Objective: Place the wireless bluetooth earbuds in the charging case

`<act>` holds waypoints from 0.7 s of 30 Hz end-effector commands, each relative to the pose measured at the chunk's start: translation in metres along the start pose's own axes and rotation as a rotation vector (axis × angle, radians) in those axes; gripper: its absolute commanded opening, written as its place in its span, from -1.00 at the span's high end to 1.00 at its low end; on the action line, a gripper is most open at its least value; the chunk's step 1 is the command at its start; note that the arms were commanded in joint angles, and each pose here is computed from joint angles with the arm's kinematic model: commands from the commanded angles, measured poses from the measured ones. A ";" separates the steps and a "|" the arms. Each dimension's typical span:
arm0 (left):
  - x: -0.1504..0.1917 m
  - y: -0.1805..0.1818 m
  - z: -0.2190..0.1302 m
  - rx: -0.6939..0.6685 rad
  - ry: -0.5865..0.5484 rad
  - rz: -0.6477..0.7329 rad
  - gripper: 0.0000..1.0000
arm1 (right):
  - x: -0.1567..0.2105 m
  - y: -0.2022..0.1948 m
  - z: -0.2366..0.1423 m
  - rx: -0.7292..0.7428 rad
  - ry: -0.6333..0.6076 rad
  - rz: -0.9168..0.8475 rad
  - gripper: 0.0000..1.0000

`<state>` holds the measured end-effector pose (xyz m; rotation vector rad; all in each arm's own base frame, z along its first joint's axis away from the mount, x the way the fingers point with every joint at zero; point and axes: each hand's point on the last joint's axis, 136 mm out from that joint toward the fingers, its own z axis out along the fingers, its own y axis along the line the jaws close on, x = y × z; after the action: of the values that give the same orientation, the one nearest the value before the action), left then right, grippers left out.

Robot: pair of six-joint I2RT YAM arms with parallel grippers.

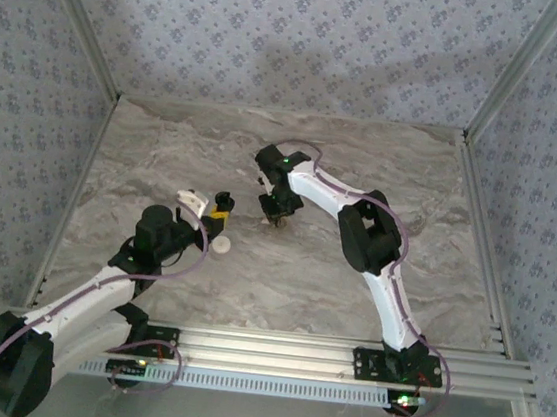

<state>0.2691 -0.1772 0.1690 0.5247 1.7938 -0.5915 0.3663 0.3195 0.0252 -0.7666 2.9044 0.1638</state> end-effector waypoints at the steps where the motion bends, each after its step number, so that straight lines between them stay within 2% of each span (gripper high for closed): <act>1: -0.008 -0.003 0.001 0.021 -0.019 0.017 0.79 | -0.005 0.000 -0.020 0.005 -0.073 0.028 0.60; 8: -0.003 -0.010 0.009 0.074 0.010 0.005 0.79 | -0.013 -0.003 -0.053 -0.028 -0.243 0.061 0.61; 13: -0.003 -0.019 0.019 0.138 0.028 -0.010 0.80 | -0.023 -0.006 -0.091 -0.042 -0.430 0.070 0.62; 21: -0.007 -0.040 0.034 0.267 0.047 -0.001 0.80 | -0.015 -0.007 -0.151 -0.032 -0.634 0.017 0.62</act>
<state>0.2699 -0.2111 0.1393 0.6565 1.8901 -0.7534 0.3638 0.2991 0.1495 -0.5642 2.4248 0.3732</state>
